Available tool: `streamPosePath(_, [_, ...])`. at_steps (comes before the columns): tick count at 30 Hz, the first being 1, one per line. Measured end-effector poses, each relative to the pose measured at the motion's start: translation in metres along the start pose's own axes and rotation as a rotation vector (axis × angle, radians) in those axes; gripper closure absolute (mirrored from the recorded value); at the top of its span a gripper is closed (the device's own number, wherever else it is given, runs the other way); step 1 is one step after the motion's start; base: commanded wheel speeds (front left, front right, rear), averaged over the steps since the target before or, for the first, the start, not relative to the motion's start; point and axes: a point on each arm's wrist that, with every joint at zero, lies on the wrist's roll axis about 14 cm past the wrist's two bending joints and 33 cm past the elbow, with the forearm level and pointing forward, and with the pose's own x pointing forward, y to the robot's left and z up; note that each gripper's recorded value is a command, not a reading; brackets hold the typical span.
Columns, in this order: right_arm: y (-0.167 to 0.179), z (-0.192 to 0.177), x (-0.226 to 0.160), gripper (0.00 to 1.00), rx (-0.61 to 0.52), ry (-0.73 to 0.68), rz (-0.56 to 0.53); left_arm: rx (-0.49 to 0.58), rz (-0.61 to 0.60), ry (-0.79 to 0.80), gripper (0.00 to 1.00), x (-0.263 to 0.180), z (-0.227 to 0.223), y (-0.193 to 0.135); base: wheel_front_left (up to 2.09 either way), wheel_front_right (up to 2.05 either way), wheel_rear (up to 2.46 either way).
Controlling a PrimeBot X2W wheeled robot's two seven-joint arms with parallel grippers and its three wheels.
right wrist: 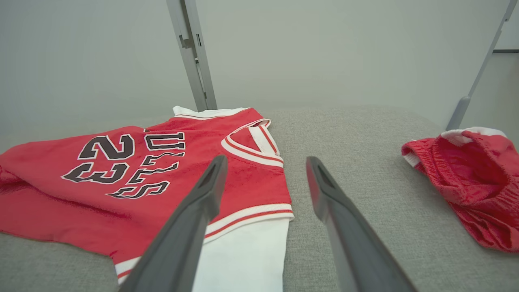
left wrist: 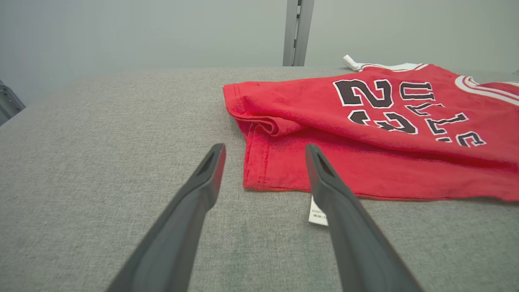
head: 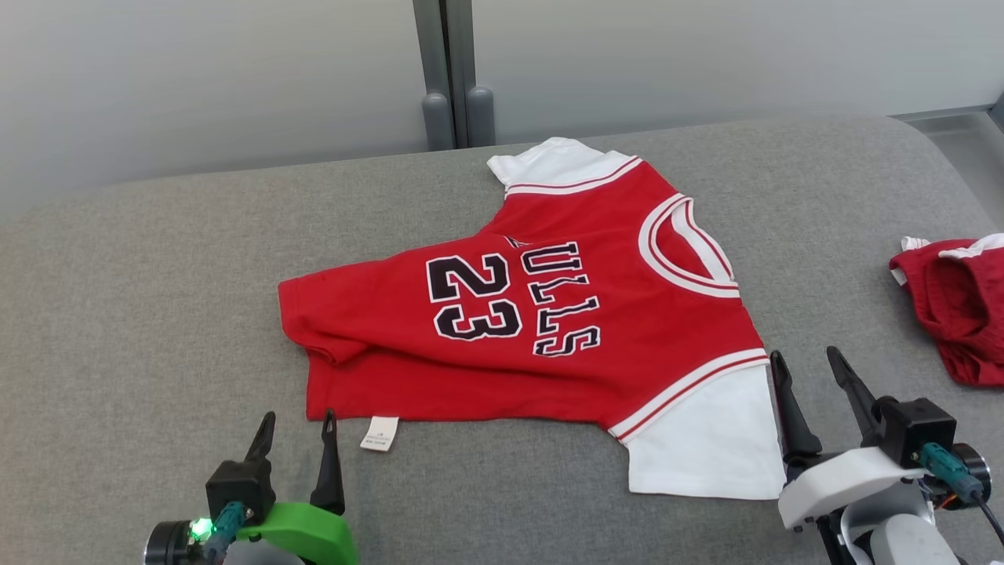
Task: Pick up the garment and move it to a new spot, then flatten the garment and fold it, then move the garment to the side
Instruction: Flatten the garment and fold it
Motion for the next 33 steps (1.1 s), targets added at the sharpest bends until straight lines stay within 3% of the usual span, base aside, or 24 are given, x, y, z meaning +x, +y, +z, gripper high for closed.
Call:
streamPosePath(10, [-0.005, -0.022, -0.016, 0.00, 0.003, 0.070, -0.017, 0.001, 0.011, 0.008, 0.00, -0.010, -0.005, 0.002, 0.00, 0.00, 0.00])
streamPosePath(19, [-0.006, -0.103, -0.038, 0.00, 0.009, 0.346, -0.027, -0.026, 0.016, 0.060, 0.00, -0.010, -0.022, 0.000, 0.00, 0.00, 0.00])
streamPosePath(25, [0.006, -0.130, -0.042, 0.00, 0.003, 0.438, 0.017, -0.033, 0.026, 0.076, 0.00, -0.007, -0.027, 0.003, 0.00, 0.00, 0.00])
streamPosePath(27, [0.009, -0.135, -0.043, 0.77, 0.008, 0.456, 0.026, -0.038, 0.031, 0.081, 0.00, -0.006, -0.028, 0.004, 0.00, 0.00, 0.00])
streamPosePath(28, [0.010, -0.136, -0.044, 1.00, 0.008, 0.462, 0.029, -0.043, 0.033, 0.082, 0.00, -0.005, -0.028, 0.005, 0.00, 0.00, 0.00])
streamPosePath(33, [0.006, -0.136, -0.042, 1.00, 0.006, 0.460, 0.017, -0.070, 0.046, 0.086, 0.00, 0.002, -0.029, 0.008, 0.00, 0.00, 0.00])
